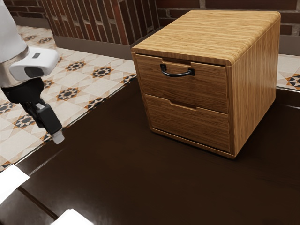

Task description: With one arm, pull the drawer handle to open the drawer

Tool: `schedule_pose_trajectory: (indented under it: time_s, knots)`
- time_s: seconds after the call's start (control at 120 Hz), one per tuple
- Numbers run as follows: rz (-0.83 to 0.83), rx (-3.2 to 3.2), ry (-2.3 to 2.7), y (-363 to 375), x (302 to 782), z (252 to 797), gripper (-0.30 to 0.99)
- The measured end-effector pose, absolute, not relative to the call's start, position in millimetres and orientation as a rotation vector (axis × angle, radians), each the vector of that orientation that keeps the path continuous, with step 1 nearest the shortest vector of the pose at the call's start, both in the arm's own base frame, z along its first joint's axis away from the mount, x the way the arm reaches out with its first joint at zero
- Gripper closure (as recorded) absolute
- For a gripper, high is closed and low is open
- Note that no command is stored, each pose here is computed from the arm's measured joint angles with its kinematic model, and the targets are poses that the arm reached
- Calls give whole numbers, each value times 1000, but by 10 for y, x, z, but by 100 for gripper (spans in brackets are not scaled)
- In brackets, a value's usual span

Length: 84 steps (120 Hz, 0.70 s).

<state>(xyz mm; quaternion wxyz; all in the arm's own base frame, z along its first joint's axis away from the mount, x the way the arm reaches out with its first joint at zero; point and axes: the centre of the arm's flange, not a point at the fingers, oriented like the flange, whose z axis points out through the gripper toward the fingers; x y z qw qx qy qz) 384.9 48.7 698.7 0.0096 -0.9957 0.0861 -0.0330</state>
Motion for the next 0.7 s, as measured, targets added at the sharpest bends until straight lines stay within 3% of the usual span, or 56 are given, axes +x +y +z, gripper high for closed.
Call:
schedule_pose_trajectory:
  time_s: [0.133, 0.433, 0.7]
  knots:
    - [-62, -3039, 657, 120, 3931, 6457, 0]
    - [-263, -2788, 1466, 164, 4053, 6458, 0]
    - [-517, -2510, 1726, 24, 4398, 6373, 0]
